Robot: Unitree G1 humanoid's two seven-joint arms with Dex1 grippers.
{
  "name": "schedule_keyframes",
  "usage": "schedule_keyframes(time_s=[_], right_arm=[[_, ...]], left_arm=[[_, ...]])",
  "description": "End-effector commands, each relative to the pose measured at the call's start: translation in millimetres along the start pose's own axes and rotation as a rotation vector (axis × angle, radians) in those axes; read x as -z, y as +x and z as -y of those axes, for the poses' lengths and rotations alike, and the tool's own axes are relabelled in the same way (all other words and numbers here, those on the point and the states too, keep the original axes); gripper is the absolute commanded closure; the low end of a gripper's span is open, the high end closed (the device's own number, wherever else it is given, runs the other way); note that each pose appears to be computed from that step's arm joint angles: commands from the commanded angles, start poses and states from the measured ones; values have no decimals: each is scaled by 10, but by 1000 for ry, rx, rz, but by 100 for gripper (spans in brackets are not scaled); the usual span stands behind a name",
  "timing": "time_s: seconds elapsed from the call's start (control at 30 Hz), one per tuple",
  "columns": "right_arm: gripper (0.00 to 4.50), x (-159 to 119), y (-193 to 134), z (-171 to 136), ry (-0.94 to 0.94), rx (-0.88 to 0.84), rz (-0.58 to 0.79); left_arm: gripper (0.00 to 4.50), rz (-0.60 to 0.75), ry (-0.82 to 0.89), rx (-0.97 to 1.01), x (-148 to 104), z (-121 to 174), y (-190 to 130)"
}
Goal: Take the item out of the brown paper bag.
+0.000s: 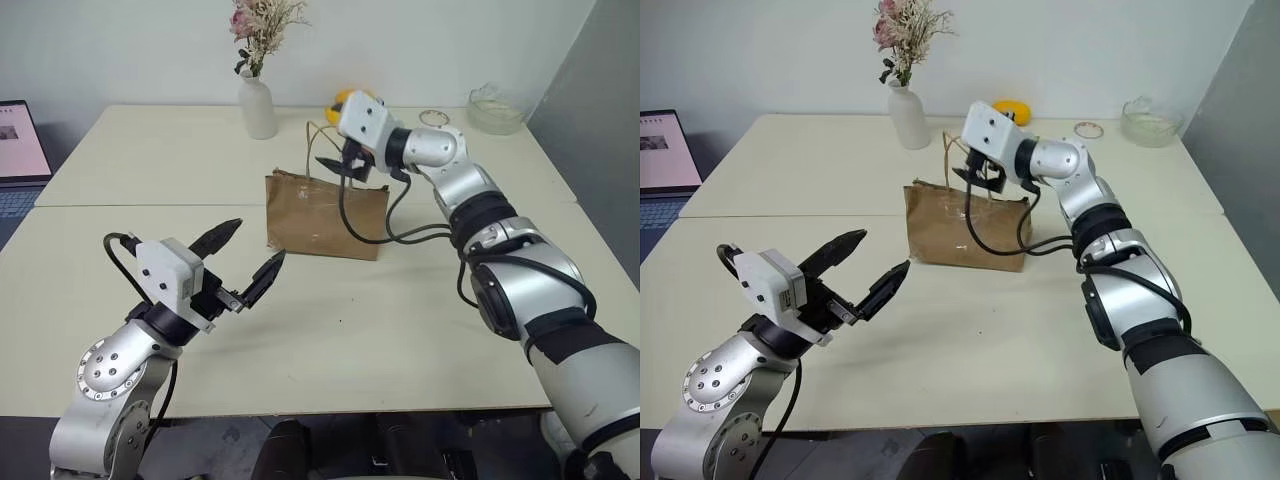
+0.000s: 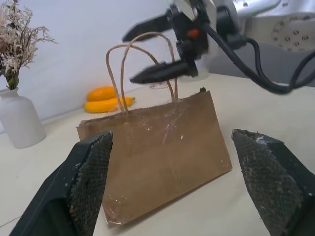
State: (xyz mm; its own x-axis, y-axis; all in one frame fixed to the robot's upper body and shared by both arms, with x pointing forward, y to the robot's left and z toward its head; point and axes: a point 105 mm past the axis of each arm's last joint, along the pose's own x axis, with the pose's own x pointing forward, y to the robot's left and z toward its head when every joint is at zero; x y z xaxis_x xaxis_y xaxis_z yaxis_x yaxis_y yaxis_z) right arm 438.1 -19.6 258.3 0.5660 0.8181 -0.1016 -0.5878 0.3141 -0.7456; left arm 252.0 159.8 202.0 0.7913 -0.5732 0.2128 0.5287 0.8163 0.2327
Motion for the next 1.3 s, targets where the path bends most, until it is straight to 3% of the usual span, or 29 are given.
schedule_keyframes(time_s=[0.03,0.37,0.47,0.57,0.83,1.07,1.3], right_arm=[[4,-102,-208,98,1,-13,62],[4,61,-1073,-374,328,21,10],[0,84,-1248,-551,420,24,-22],[0,125,-1344,-1002,549,-36,-58],[0,213,-1212,-1495,689,-52,-110],[0,496,-853,-1628,763,-52,-187],[0,631,-591,-1479,792,-4,-195]], left_arm=[[44,4,-10,-18,-64,-90,25],[44,-14,-14,-10,-97,-195,123],[106,-13,-14,7,-100,-201,128],[197,-15,-13,44,-103,-205,128],[448,-29,15,61,-110,-229,120],[448,-36,43,52,-111,-258,144],[448,-41,50,51,-123,-247,154]])
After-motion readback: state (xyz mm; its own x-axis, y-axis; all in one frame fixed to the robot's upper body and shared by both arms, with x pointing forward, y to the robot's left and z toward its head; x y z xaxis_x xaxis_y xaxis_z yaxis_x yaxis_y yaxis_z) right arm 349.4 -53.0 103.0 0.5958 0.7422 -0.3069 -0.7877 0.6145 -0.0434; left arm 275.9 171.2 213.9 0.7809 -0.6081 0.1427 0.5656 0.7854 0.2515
